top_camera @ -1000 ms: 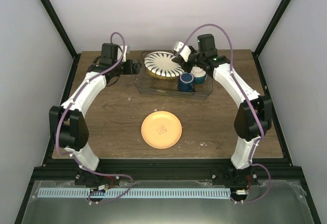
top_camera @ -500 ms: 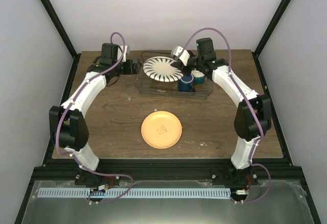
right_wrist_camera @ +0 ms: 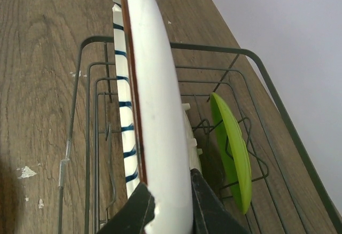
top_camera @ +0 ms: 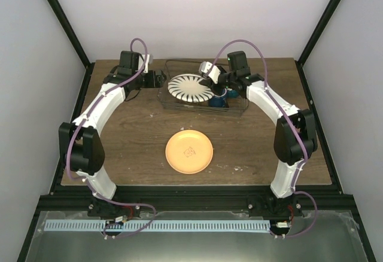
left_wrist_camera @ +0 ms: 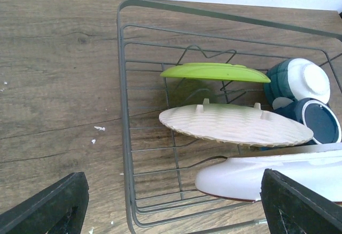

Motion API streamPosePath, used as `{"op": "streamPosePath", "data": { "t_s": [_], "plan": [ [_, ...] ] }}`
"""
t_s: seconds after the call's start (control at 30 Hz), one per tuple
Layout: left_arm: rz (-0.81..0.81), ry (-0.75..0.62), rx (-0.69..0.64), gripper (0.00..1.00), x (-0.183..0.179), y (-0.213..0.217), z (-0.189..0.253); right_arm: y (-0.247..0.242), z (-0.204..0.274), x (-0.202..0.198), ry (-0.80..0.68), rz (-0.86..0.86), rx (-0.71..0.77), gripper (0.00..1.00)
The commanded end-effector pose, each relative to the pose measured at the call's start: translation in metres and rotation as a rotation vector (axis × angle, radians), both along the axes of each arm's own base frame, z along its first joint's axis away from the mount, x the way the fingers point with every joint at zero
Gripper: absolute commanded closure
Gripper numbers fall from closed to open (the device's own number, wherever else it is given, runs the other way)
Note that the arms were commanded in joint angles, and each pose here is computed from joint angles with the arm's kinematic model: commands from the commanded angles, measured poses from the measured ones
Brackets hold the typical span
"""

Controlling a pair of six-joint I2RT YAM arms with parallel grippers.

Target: Load the mixed dishes into the dish rack

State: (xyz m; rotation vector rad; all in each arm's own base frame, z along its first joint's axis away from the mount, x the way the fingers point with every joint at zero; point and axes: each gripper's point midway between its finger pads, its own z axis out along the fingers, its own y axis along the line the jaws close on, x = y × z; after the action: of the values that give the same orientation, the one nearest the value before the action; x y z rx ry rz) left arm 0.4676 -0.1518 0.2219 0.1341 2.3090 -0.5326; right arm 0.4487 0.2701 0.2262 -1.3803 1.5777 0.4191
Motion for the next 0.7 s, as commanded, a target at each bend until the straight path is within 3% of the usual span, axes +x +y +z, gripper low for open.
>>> {"op": "streamPosePath", "data": {
  "t_s": [0.0, 0.67],
  "plan": [
    [0.001, -0.02, 0.012, 0.11, 0.008, 0.002, 0.007, 0.004, 0.089, 0.013, -0.278, 0.017, 0.075, 0.99],
    [0.005, -0.013, 0.01, 0.11, 0.016, 0.001, 0.003, -0.001, 0.119, 0.0, -0.367, 0.011, 0.069, 0.99]
  ]
}}
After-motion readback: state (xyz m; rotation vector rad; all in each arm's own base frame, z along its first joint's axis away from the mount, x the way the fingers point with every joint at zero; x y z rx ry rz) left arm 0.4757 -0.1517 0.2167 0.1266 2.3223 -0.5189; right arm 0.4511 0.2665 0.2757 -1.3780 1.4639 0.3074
